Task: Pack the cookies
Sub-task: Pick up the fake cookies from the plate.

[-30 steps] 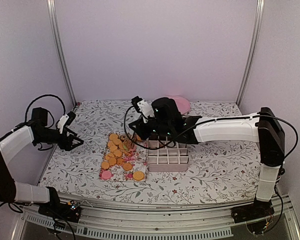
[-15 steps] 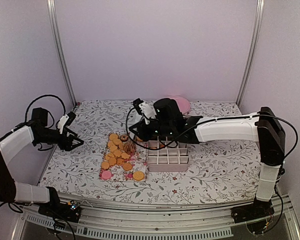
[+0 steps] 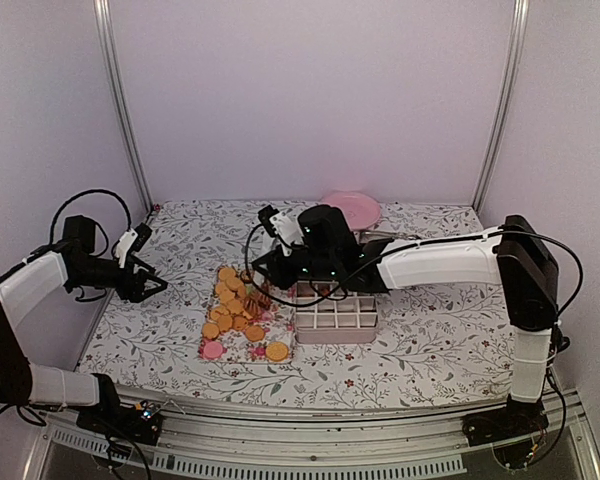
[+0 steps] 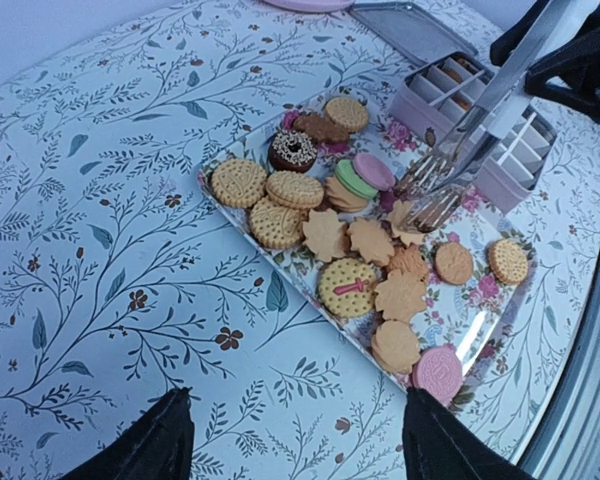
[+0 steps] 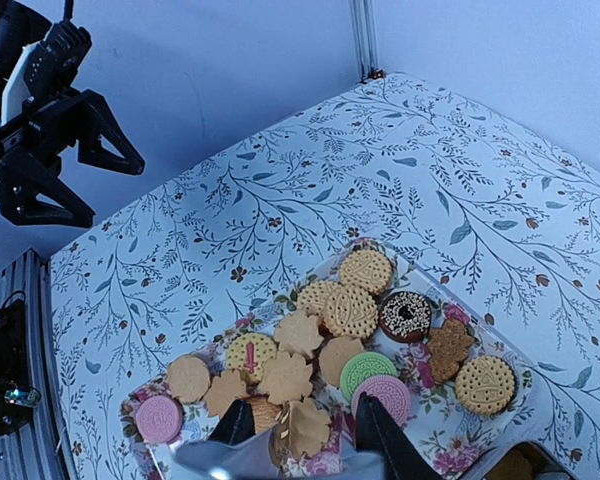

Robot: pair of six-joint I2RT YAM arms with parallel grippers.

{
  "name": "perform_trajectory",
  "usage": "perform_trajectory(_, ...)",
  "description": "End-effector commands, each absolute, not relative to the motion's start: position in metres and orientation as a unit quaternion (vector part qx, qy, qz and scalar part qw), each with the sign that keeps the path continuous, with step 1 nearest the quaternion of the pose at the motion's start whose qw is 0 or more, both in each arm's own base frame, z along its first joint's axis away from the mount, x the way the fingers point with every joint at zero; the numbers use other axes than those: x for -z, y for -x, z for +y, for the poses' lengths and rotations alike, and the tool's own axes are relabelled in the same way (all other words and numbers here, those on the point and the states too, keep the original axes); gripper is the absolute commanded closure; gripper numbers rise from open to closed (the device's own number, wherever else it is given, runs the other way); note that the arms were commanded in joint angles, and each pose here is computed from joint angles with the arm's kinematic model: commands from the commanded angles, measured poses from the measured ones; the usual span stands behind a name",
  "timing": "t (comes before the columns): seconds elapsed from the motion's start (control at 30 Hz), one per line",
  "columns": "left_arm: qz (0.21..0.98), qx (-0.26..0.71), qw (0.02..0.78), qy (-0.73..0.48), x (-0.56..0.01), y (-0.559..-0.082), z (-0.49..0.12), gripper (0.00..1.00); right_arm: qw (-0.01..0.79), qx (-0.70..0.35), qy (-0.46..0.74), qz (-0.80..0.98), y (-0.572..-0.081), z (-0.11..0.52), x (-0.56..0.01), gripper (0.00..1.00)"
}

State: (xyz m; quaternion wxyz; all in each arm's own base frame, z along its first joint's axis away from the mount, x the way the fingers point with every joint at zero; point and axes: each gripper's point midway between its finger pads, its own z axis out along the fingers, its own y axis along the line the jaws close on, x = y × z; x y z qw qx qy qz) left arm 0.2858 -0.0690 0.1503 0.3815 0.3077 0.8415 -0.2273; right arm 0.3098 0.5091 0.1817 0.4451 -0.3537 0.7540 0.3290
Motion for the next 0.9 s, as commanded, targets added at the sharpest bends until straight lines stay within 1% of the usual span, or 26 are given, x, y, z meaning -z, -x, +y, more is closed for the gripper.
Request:
perform_trajectory(0.0,0.836,0.225,0.390,-0.312,-0.158,-0.287,-0.067,0.28,0.461,-0.342,0.361,0.735,-0.306,0.524,-0.192,0.65)
perform_trajectory(0.23,0.835,0.226,0.391,-0.313,-0.159,-0.287,-0.068,0.28,0.446,-0.350,0.369,0.736,-0.297,0.527,-0.185,0.66)
perform_trajectory(0.33,0.835,0.227,0.392,-0.313,-0.159,-0.286,-0.068,0.28,0.442,-0.352,0.370,0.738,-0.291,0.527,-0.183,0.77)
perform_trajectory(0.4,0.835,0.227,0.392,-0.313,-0.159,-0.286,-0.068,0.28,0.442,-0.350,0.366,0.740,-0.291,0.524,-0.183,0.87)
perform_trajectory(0.53,0.835,0.226,0.393,-0.314,-0.160,-0.287,-0.068,0.28,0.447,-0.349,0.357,0.742,-0.292,0.520,-0.190,0.99)
perform_trajectory(0.7,0.834,0.224,0.394,-0.313,-0.161,-0.287,-0.067,0.28,0.457,-0.357,0.351,0.735,-0.291,0.517,-0.208,1.00)
perform_trajectory(0.87,0.834,0.223,0.395,-0.314,-0.161,-0.287,-0.067,0.28,0.476,-0.376,0.338,0.719,-0.291,0.508,-0.245,1.00)
